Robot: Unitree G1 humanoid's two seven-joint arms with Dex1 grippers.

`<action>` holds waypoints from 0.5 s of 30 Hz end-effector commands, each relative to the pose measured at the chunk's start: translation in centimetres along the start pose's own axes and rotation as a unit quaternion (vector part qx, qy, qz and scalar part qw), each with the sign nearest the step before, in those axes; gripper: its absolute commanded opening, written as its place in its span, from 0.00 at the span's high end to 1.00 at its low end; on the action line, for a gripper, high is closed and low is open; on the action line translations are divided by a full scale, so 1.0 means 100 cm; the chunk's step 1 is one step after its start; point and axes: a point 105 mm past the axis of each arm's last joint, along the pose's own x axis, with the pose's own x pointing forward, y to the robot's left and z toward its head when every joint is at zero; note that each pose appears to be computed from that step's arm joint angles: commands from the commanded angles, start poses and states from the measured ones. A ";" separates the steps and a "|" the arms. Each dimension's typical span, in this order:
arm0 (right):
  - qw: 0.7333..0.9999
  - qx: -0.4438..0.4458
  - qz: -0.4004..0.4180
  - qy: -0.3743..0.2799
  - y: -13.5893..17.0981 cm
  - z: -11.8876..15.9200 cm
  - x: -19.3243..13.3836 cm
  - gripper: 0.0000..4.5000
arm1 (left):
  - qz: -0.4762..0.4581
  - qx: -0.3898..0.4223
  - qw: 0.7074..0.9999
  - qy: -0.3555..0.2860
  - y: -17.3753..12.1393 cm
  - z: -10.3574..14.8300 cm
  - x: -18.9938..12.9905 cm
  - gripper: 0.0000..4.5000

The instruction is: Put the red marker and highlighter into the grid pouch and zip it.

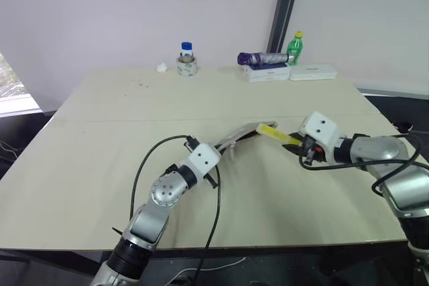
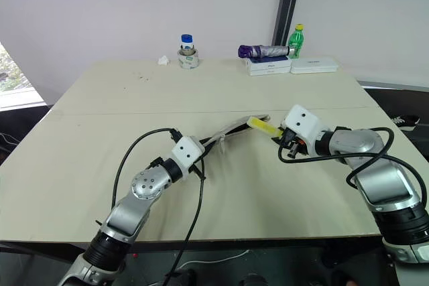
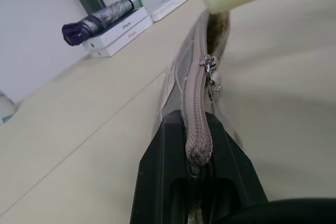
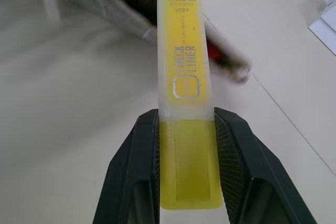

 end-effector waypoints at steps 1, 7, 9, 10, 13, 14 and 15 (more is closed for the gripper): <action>1.000 -0.006 -0.010 0.000 -0.005 0.006 -0.001 0.81 | -0.003 0.015 1.000 -0.003 0.000 0.002 -0.002 1.00; 1.000 0.000 -0.001 0.015 0.001 0.001 0.002 0.81 | -0.003 0.014 1.000 -0.002 0.000 0.002 -0.002 1.00; 1.000 0.001 0.002 0.013 0.002 0.001 0.002 0.81 | -0.002 0.013 1.000 -0.002 0.001 0.001 -0.002 1.00; 1.000 0.001 0.006 0.010 0.003 0.002 0.001 0.81 | -0.001 0.013 1.000 -0.002 0.001 0.001 -0.002 1.00; 1.000 0.001 0.016 0.007 0.005 0.003 -0.003 0.81 | 0.003 0.008 1.000 0.000 0.002 0.001 -0.003 1.00; 1.000 0.001 0.017 0.007 0.005 0.002 -0.005 0.81 | 0.004 0.006 1.000 0.000 0.002 0.000 -0.003 1.00; 1.000 0.000 0.019 0.008 0.006 0.001 -0.006 0.81 | 0.004 0.005 1.000 0.000 0.003 0.000 -0.003 1.00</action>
